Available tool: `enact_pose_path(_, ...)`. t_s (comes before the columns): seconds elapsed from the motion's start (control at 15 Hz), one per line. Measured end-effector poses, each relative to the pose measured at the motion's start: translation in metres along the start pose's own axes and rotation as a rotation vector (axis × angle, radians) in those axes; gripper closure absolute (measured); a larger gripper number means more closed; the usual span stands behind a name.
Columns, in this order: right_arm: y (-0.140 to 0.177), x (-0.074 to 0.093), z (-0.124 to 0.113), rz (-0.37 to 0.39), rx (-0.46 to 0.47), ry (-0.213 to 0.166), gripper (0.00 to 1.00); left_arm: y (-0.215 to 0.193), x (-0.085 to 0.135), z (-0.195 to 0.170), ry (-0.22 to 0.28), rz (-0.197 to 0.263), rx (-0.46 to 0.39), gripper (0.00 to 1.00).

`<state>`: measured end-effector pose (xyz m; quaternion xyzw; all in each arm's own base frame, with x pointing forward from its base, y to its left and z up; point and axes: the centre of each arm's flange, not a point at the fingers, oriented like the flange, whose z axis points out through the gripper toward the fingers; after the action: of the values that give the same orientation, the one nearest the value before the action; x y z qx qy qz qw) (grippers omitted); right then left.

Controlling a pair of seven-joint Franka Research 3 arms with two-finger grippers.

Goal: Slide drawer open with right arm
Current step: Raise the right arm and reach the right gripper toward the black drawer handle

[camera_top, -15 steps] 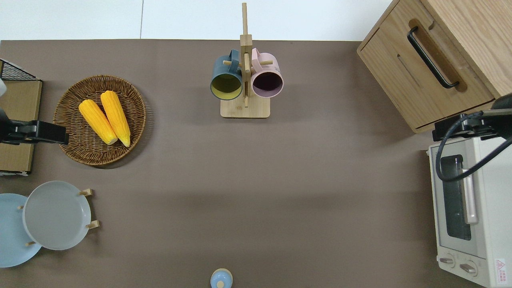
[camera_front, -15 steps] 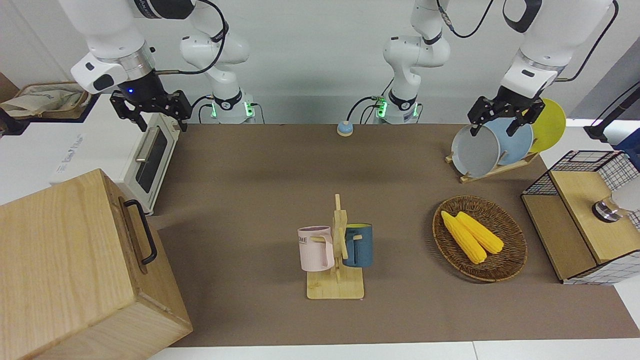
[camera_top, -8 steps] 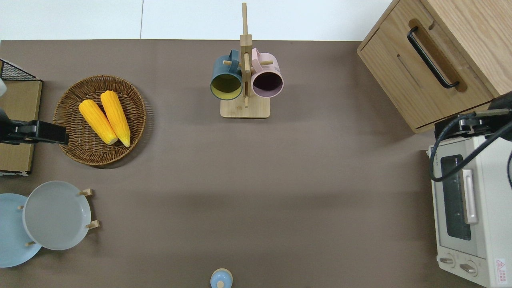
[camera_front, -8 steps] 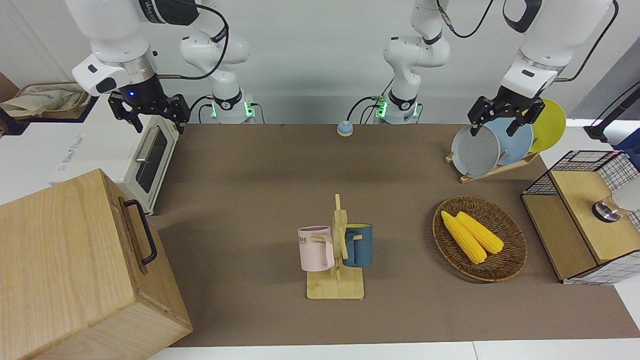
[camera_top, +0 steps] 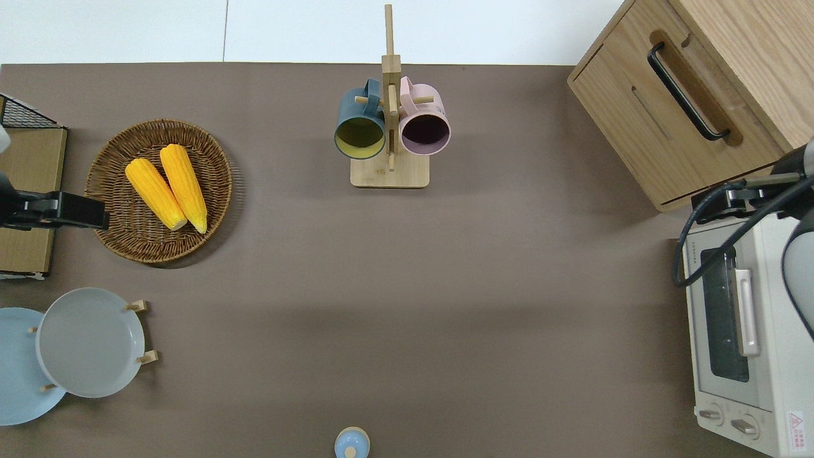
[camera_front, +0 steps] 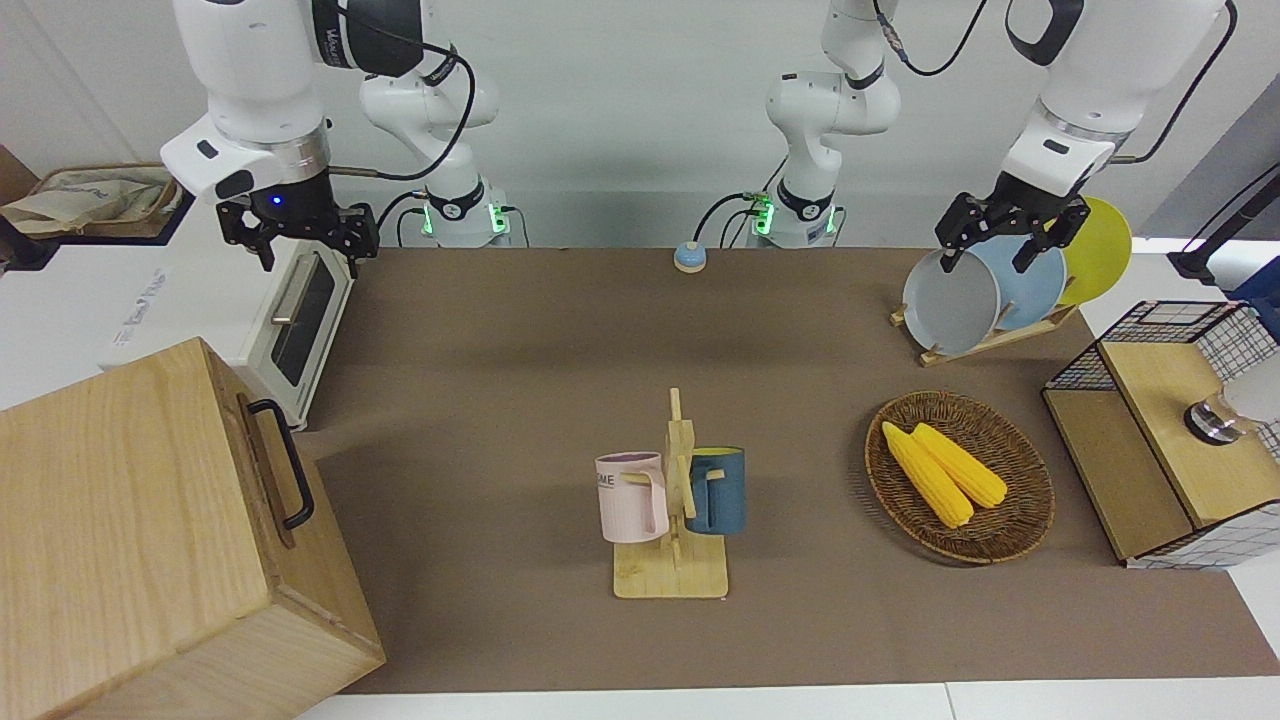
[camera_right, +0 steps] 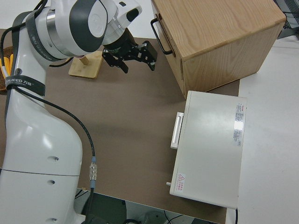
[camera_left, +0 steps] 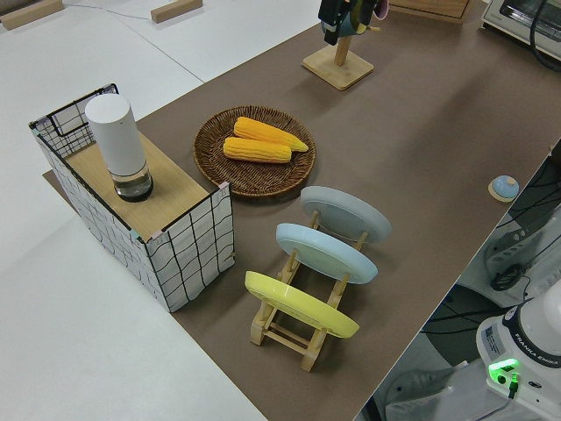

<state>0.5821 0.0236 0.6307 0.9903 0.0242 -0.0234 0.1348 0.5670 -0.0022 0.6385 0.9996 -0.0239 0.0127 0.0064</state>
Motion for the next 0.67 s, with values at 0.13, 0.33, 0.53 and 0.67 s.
enact_pose_path(0.13,-0.016,0.004,0.001,-0.035,-0.072,0.002,0.01,0.000,0.000,0.000,0.000,0.000,0.000,0.00)
enact_pose_path(0.33,-0.033,0.013,0.003,-0.075,-0.164,0.020,0.01,0.000,0.000,0.000,0.000,0.000,0.000,0.00)
enact_pose_path(0.53,-0.049,0.022,0.004,-0.116,-0.275,0.046,0.01,0.000,0.000,0.000,0.000,0.000,0.000,0.00)
enact_pose_path(0.67,-0.063,0.029,0.008,-0.147,-0.340,0.055,0.01,0.000,0.000,0.000,0.000,0.000,0.000,0.00)
